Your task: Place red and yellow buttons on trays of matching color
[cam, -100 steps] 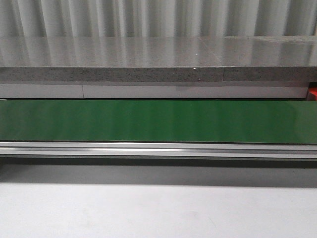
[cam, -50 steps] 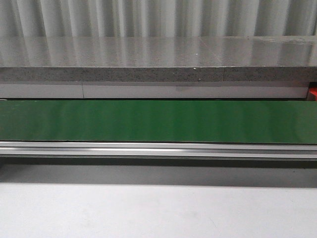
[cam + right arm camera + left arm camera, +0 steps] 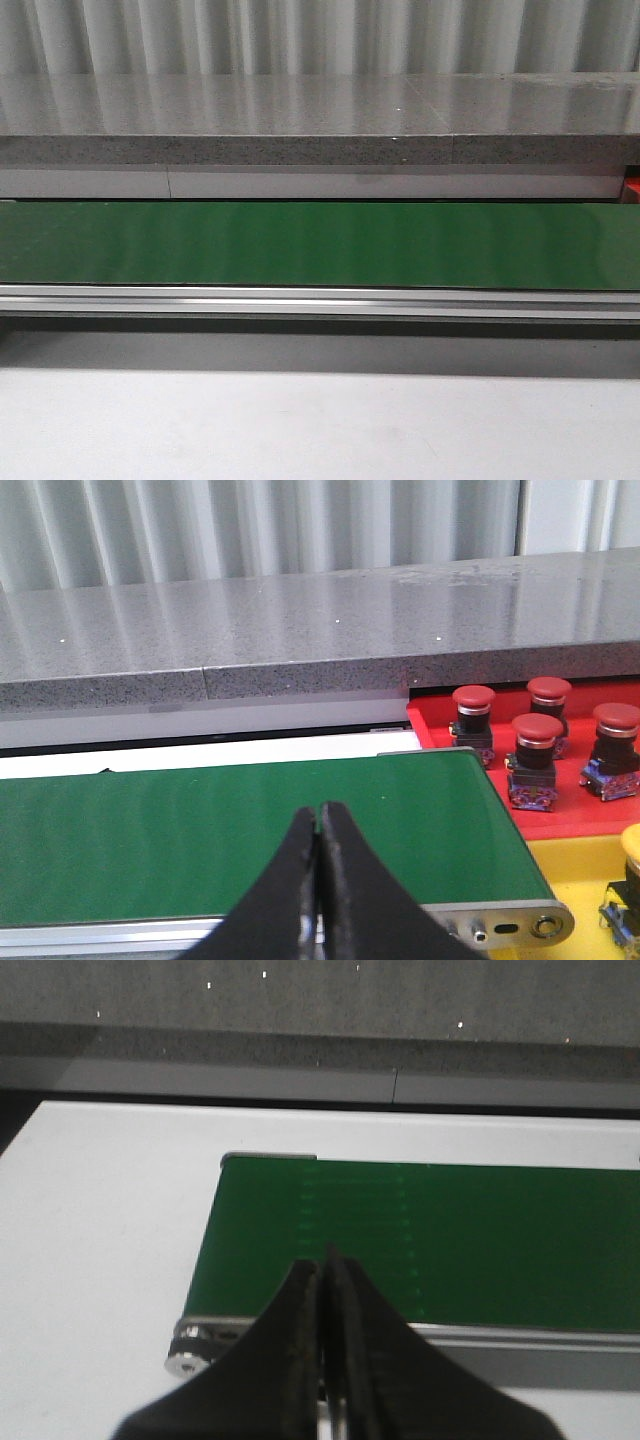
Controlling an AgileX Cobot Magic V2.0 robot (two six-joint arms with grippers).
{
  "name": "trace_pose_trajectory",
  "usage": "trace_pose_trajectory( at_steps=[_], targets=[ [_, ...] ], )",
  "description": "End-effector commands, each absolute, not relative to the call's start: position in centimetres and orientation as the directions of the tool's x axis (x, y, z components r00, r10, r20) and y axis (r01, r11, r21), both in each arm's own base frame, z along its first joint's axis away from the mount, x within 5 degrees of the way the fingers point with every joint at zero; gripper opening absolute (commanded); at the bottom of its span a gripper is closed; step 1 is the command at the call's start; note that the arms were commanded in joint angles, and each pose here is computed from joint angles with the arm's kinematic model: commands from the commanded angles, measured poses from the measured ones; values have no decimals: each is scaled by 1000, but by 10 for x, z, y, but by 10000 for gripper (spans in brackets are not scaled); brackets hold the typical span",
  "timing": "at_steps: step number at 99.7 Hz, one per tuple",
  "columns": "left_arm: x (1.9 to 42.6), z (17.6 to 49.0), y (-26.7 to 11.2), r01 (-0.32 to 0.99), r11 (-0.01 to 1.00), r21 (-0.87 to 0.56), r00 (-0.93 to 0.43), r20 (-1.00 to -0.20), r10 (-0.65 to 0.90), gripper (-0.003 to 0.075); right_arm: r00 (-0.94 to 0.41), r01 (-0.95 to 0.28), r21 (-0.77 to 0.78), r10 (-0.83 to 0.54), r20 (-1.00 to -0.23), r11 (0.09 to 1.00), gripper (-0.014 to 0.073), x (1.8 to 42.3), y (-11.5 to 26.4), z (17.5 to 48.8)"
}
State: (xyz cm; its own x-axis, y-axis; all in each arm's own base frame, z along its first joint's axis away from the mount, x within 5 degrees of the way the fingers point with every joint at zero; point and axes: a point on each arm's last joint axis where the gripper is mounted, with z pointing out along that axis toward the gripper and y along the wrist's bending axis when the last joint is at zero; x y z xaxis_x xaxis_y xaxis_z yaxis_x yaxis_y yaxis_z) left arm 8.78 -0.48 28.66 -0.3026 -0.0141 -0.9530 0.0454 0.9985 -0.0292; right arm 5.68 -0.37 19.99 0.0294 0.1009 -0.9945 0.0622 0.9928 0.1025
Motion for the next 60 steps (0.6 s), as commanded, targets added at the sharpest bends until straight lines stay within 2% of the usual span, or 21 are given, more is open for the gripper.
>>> trace_pose_trajectory(
  at_steps=[1,14,34,51,60],
  targets=[
    [91,294,-7,75,997,-8,-106,-994,0,-19,151,55,88,79,-985,995,-66,53,-4,214],
    [84,266,-9,112,994,-20,-6,-1000,-19,-19,151,55,88,79,-985,995,-66,53,-4,214],
    [67,220,-8,122,992,-26,17,-999,-29,-19,151,55,88,79,-985,995,-66,53,-4,214],
    [54,202,-7,123,992,-29,116,-992,-43,-19,151,55,88,79,-985,995,-66,53,-4,214],
    [55,201,-7,118,993,-24,91,-995,-34,-19,151,55,88,79,-985,995,-66,53,-4,214]
  ],
)
